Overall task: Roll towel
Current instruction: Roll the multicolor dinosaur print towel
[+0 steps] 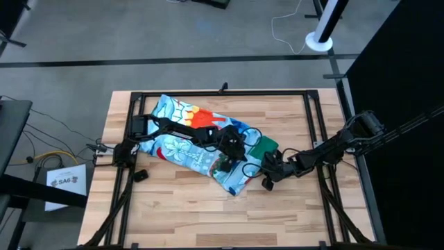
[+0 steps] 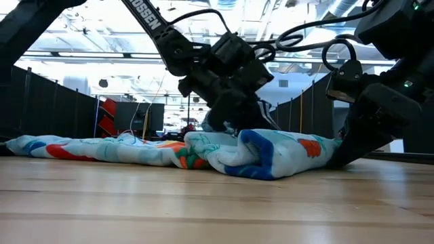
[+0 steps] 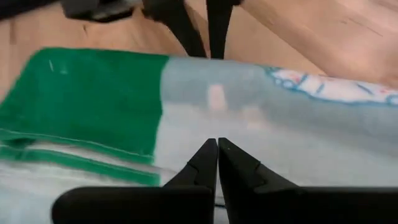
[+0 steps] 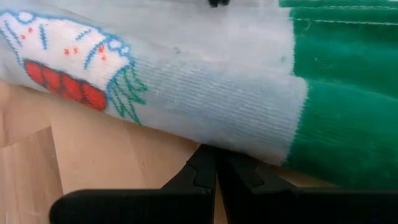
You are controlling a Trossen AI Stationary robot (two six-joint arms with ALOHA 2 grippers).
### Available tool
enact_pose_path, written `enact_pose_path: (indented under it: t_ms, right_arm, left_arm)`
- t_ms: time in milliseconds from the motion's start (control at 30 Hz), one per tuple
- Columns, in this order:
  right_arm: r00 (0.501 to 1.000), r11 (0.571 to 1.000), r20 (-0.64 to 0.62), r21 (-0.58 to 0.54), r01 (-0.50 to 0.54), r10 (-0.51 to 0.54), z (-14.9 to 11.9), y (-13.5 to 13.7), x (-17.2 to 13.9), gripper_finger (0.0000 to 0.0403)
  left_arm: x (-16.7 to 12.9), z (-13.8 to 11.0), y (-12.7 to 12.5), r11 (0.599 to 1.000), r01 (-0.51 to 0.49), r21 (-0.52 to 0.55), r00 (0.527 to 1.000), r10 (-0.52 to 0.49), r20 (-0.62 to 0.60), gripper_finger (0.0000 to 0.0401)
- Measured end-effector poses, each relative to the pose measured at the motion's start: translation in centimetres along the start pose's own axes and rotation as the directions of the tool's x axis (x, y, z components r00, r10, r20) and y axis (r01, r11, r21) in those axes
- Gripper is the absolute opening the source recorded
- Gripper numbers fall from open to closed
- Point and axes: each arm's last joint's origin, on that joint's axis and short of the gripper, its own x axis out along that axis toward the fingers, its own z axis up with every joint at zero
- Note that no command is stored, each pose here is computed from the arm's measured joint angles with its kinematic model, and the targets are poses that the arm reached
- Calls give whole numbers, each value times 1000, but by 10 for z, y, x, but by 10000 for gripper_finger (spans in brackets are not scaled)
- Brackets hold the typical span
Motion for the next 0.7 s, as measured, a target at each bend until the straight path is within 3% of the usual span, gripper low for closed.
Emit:
enact_pose_path:
  t_ms: [133,367,700]
  right_arm:
    - [1000,1000,-7,-1,-8,8,0,0,0,0]
    - [1000,1000,-15,-3,-18,18,1,2,0,0]
    - [994,998,-96,-36,53,-57,32,12,-23,0]
  left_arm:
    - [-4,1,12,1000,-14,15,1000,13,27,0]
    - [20,-30,8,999,35,-25,999,-35,-23,0]
    - [22,-35,5,997,39,-72,997,-44,-67,0]
